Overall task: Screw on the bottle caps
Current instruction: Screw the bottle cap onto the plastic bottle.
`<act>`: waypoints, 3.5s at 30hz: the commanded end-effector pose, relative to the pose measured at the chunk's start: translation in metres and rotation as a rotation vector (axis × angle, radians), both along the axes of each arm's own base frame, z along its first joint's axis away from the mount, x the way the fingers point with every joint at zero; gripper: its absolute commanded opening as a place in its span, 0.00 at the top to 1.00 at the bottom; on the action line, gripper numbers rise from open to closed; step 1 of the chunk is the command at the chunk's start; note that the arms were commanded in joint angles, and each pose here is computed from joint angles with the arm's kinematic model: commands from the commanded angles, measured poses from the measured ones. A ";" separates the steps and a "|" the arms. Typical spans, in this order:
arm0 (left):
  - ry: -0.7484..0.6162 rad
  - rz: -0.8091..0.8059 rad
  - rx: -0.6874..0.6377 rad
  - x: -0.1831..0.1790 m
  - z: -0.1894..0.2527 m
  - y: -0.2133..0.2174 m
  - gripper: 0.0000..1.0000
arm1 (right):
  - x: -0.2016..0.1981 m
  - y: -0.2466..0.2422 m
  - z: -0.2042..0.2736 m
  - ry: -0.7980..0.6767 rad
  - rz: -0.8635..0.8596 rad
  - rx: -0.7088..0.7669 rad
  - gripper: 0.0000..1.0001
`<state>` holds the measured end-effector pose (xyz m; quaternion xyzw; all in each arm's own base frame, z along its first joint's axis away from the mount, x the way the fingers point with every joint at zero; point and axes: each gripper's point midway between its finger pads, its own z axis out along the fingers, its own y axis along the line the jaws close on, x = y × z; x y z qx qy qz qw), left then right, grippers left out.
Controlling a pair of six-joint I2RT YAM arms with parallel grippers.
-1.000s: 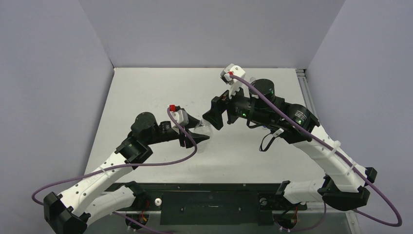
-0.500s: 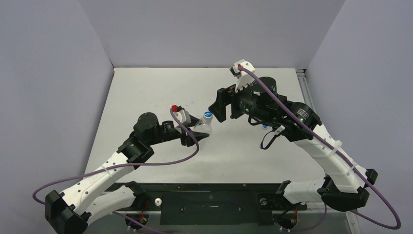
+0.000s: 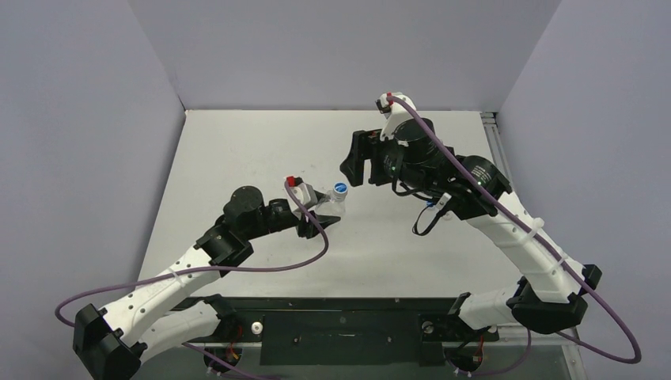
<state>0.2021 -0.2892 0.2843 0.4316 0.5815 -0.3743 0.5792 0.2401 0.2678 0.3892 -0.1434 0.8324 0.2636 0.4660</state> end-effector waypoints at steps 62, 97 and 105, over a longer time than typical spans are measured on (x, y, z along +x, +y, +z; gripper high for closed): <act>-0.059 0.100 0.079 0.014 -0.013 0.003 1.00 | -0.021 0.030 -0.034 0.059 -0.055 -0.187 0.64; 0.064 -0.319 -0.090 -0.075 0.037 -0.007 1.00 | -0.077 0.036 0.029 -0.209 0.511 -0.018 1.00; 0.066 -0.249 -0.116 -0.061 0.039 -0.002 1.00 | -0.082 0.037 0.018 -0.163 0.537 -0.014 1.00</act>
